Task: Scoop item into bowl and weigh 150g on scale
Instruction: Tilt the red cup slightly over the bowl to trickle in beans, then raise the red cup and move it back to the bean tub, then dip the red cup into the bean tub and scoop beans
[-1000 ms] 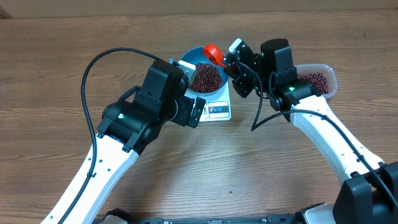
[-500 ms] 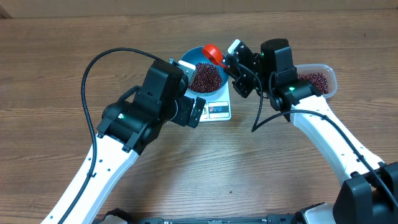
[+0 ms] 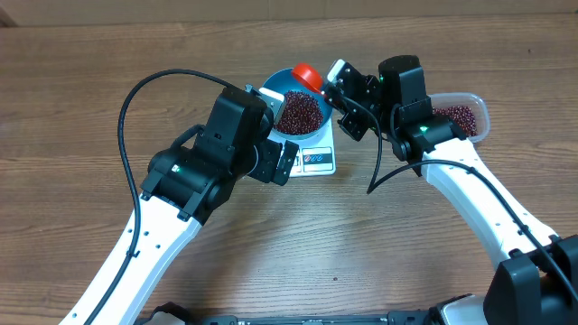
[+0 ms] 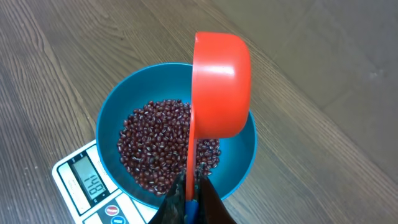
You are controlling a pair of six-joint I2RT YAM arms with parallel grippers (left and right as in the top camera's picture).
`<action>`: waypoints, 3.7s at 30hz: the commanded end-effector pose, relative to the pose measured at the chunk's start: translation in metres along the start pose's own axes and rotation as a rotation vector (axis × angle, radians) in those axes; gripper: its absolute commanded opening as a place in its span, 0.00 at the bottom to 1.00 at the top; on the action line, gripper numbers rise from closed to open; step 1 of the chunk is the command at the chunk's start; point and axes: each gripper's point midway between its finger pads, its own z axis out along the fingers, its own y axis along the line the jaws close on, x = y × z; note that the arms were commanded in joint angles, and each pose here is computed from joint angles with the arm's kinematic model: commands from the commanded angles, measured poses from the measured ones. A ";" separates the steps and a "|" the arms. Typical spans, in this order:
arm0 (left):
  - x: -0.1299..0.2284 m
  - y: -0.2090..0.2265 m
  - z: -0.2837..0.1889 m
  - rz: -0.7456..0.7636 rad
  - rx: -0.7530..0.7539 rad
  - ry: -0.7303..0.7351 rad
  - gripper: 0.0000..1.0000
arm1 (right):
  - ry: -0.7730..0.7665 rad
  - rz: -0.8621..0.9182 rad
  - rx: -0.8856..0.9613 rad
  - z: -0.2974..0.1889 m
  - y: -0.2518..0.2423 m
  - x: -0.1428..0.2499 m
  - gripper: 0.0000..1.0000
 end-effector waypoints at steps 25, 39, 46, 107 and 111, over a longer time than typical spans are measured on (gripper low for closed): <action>-0.006 -0.002 -0.002 -0.002 0.008 -0.014 0.99 | -0.008 -0.025 0.017 -0.001 -0.006 -0.004 0.04; -0.006 -0.002 -0.002 -0.002 0.008 -0.014 1.00 | 0.086 0.239 0.498 -0.071 -0.084 0.003 0.04; -0.006 -0.002 -0.002 -0.002 0.008 -0.014 1.00 | 0.215 0.502 0.619 -0.112 -0.118 0.068 0.04; -0.006 -0.002 -0.002 -0.002 0.008 -0.014 0.99 | 0.496 0.840 0.453 -0.102 -0.088 0.239 0.04; -0.006 -0.002 -0.002 -0.002 0.008 -0.014 1.00 | 0.499 0.841 0.450 -0.101 -0.087 0.240 0.04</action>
